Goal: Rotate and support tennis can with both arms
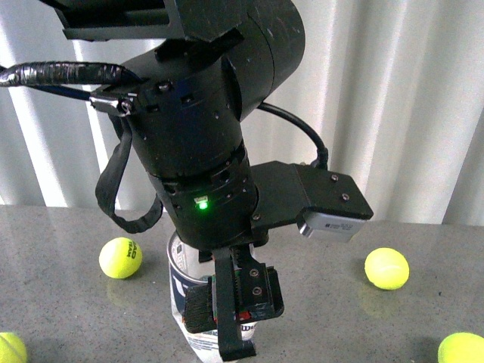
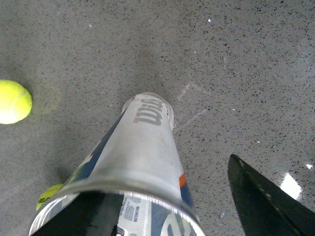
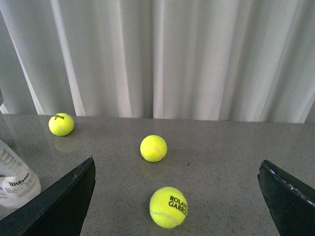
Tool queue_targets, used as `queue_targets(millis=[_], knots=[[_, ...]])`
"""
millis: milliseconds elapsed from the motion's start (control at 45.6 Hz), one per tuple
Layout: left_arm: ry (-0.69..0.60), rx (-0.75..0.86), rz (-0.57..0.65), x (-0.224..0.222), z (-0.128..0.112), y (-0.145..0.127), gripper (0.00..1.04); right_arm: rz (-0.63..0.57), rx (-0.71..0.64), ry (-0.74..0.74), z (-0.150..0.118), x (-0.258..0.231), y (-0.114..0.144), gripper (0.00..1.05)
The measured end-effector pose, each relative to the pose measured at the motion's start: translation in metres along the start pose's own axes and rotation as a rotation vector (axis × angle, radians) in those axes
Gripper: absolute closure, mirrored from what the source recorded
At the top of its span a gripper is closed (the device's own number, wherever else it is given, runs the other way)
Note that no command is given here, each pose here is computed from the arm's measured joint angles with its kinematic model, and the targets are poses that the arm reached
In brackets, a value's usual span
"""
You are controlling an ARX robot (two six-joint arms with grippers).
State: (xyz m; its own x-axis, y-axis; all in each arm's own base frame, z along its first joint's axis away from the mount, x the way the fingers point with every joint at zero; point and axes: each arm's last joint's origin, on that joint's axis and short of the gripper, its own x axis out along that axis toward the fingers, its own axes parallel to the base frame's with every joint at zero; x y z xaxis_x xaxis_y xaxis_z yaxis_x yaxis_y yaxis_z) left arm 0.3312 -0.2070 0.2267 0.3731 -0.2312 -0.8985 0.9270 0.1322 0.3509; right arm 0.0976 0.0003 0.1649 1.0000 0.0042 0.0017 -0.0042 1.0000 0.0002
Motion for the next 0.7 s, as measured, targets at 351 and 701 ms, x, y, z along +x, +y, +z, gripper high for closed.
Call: queue_targets(millis=[351,701], knots=[[0.017,-0.008,0.034,-0.012,-0.002,0.012,0.07,0.0,0.0,0.0,0.0,0.0,0.0,0.07],[-0.095,-0.122,0.021,-0.034,-0.004,0.017,0.07,0.0,0.0,0.0,0.0,0.0,0.0,0.07]])
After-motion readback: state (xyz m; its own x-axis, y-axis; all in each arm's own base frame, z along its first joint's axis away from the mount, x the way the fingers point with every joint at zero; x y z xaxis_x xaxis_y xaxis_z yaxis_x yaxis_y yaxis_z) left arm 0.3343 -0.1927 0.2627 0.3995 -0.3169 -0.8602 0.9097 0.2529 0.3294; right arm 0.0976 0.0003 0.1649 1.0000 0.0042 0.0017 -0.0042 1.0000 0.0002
